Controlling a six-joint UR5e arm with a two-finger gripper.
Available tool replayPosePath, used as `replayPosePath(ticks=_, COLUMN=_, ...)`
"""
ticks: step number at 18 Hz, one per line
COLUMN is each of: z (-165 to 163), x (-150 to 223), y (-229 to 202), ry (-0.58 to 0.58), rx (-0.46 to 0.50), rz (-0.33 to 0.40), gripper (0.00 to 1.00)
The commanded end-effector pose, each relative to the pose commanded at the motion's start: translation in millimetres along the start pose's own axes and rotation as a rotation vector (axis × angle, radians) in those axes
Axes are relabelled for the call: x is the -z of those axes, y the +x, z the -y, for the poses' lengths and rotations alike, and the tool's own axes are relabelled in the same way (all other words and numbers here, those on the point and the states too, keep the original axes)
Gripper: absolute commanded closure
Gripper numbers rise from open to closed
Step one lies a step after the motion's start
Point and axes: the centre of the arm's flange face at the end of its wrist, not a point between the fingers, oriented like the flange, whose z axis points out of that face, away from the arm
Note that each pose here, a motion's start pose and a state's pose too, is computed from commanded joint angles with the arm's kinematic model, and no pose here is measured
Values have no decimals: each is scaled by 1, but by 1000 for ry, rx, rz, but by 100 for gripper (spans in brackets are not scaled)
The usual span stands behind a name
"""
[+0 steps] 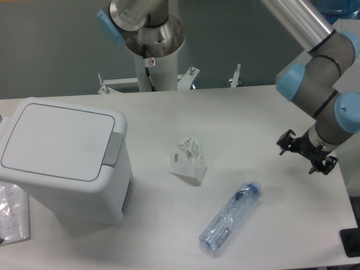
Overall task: Open the trash can
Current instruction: 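Lower the open gripper and move it toward the white trash can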
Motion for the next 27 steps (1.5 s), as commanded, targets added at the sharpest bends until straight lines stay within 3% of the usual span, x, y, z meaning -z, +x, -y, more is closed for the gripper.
replayPosePath(ticks=5, z=8, x=6, y=-1, ry=25, rx=-7, rz=20, gripper=0)
replayPosePath(ticks=7, z=26, x=23, y=-9, ry=92, rx=-19, rz=116, gripper=0)
replayPosePath(ticks=9, z=38, x=23, y=-9, ry=106, rx=-17, rz=156, gripper=0)
replayPosePath(ticks=14, z=67, x=34, y=0, ry=152, rx=154, rz=173, gripper=0)
replayPosePath(ticks=18, z=96, x=53, y=3, ry=415, rx=349, rz=183, gripper=0)
replayPosePath(ticks=19, z=100, x=51, y=5, ry=428, rx=389, rz=172, gripper=0)
replayPosePath(ticks=27, z=170, x=84, y=72, ry=493, rx=498, rz=113, gripper=0)
